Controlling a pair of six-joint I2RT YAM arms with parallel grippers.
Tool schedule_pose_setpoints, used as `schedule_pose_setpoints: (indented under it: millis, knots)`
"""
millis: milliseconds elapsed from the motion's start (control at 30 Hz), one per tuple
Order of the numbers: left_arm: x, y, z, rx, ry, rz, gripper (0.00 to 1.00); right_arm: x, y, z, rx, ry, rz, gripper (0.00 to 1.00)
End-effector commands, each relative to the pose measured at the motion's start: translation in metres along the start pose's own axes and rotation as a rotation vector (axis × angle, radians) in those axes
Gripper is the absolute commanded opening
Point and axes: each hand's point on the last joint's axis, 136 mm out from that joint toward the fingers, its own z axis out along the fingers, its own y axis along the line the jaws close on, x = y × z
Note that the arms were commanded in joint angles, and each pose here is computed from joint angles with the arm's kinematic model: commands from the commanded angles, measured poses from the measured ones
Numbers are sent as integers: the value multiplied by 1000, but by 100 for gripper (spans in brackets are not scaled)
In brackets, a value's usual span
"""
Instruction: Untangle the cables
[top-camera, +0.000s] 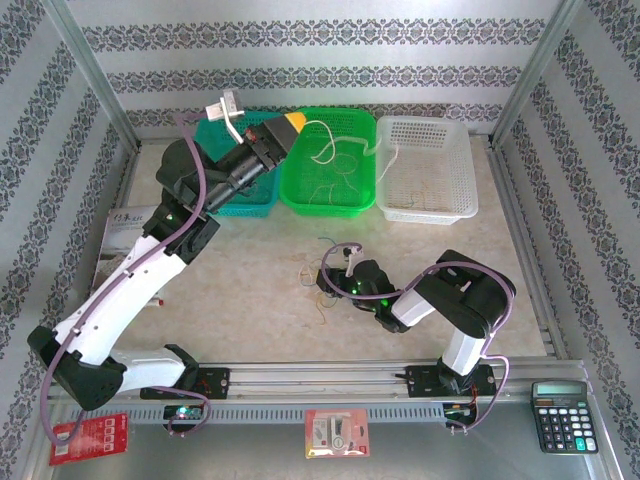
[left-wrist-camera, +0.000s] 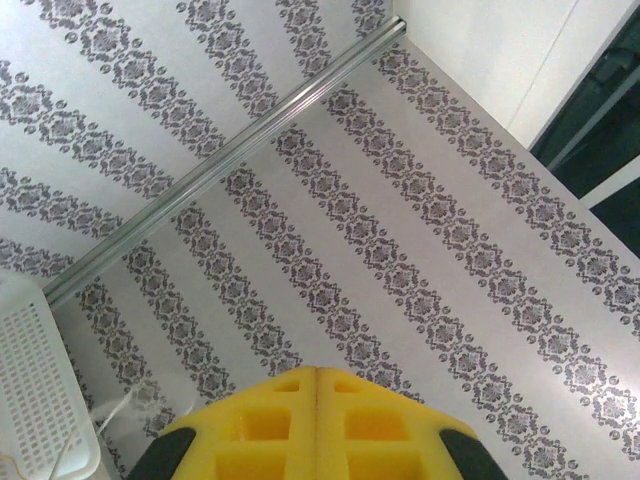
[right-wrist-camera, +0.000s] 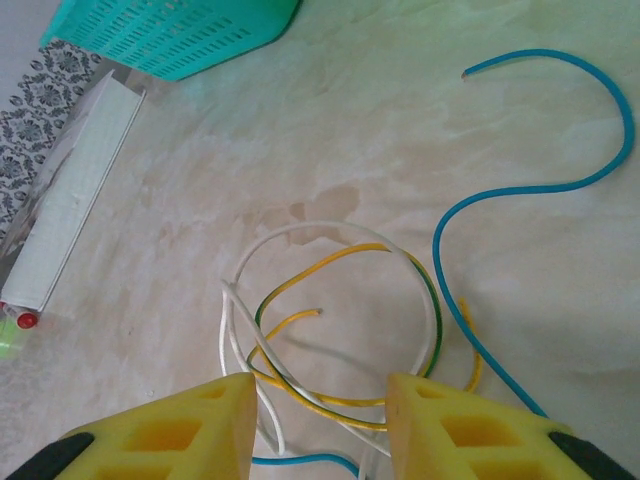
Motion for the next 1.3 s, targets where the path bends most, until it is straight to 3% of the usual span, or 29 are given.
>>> schedule_pose_setpoints:
  millis: [0,300,567,967,1267]
  knots:
    - [-5,-13,-2,7,0,68,0,-12,18,-5,-60,-47,7,40]
    - [-1,4,-6,-52,9,117,0,-39,48,-23,-124,-78,-15,48]
    - [-6,18,-7,-108,5,179,0,-87,52,-50,-90,-167,-27,53]
    - [-20,58,23,-136,11,191,0,-187,25,-147,101,-391,29,58]
    - [-39,104,51,-153,10,165,0,-213,12,-187,124,-462,110,60]
